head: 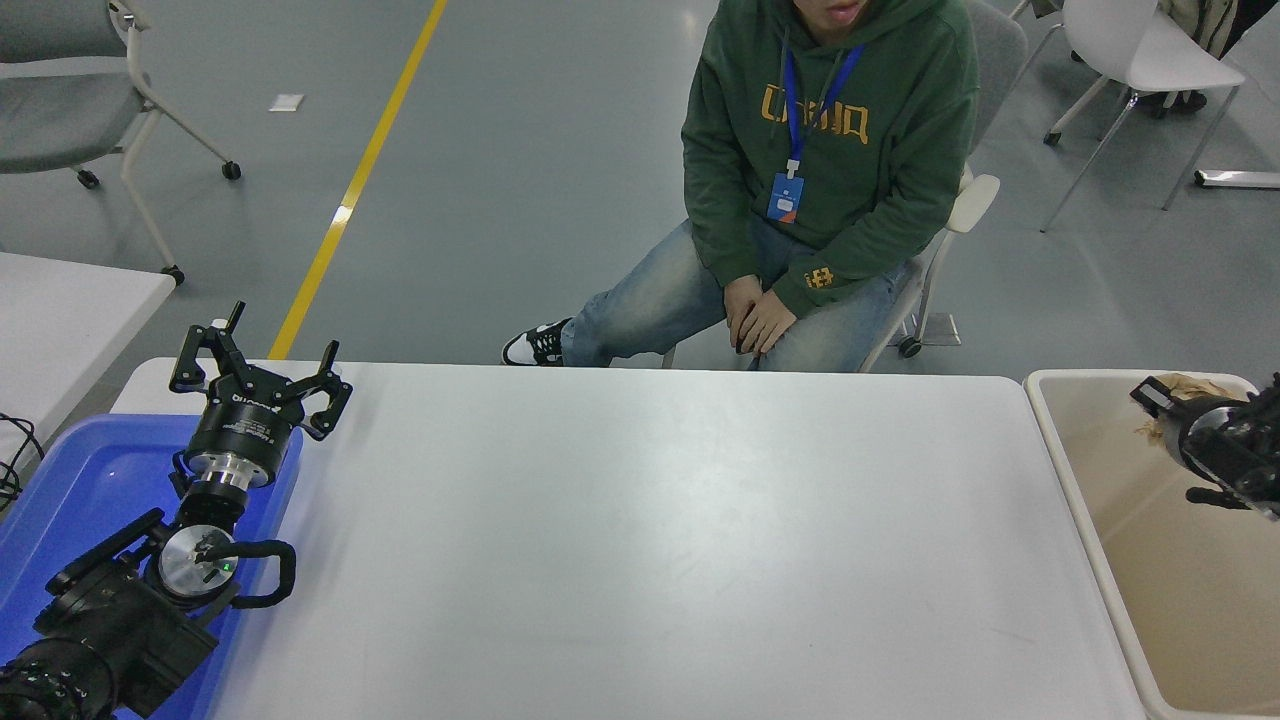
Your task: Clean the table surface
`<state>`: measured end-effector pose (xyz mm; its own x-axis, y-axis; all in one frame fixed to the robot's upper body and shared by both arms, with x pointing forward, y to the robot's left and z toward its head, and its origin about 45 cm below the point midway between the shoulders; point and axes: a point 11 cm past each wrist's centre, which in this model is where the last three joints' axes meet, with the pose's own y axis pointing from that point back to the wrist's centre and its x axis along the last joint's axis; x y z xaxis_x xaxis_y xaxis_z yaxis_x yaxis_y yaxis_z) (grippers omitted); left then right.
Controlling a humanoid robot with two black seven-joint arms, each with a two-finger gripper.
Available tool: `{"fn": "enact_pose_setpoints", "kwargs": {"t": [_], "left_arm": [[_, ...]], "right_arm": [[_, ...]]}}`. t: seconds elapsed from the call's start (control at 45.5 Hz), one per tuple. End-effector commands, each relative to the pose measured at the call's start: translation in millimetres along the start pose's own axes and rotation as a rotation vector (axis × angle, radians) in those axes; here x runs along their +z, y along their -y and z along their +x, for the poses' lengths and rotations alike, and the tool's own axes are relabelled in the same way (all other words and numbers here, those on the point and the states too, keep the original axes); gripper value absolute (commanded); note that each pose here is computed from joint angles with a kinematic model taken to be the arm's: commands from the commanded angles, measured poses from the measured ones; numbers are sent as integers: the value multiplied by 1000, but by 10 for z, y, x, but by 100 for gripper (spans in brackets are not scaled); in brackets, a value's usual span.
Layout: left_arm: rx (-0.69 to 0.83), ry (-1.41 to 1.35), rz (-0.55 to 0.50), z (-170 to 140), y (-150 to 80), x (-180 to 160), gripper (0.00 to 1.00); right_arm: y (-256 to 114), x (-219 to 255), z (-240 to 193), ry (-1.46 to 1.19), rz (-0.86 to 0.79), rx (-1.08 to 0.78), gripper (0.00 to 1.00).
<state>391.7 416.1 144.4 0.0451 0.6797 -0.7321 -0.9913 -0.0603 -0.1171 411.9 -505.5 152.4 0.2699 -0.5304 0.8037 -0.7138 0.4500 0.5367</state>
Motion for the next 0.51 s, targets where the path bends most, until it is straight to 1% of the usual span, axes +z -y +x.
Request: {"fn": "enact_pose_setpoints", "kwargs": {"t": [0.0,0.11,0.132,0.22,0.264,0.33,0.418,0.484], "left_arm": [[1,1,0,1,0,0,100],[1,-1,-1,1,0,1,100],[1,-1,-1,1,0,1,100],[1,-1,-1,1,0,1,100],[1,1,0,1,0,0,100],[1,1,0,1,0,0,100],[1,-1,-1,1,0,1,100],[1,1,0,1,0,0,100]], "right_arm": [[11,88,-79,5,-19,28,0],[11,90,-76,28,-21,40,0],[11,86,-67,36,-20,46,1],[10,86,-35,48,-20,68,23],[9,80,-20,49,-19,76,40],[8,69,-11,56,-18,82,71],[5,54,32,93,-16,92,100],[5,58,45,124,-17,92,100]]}}
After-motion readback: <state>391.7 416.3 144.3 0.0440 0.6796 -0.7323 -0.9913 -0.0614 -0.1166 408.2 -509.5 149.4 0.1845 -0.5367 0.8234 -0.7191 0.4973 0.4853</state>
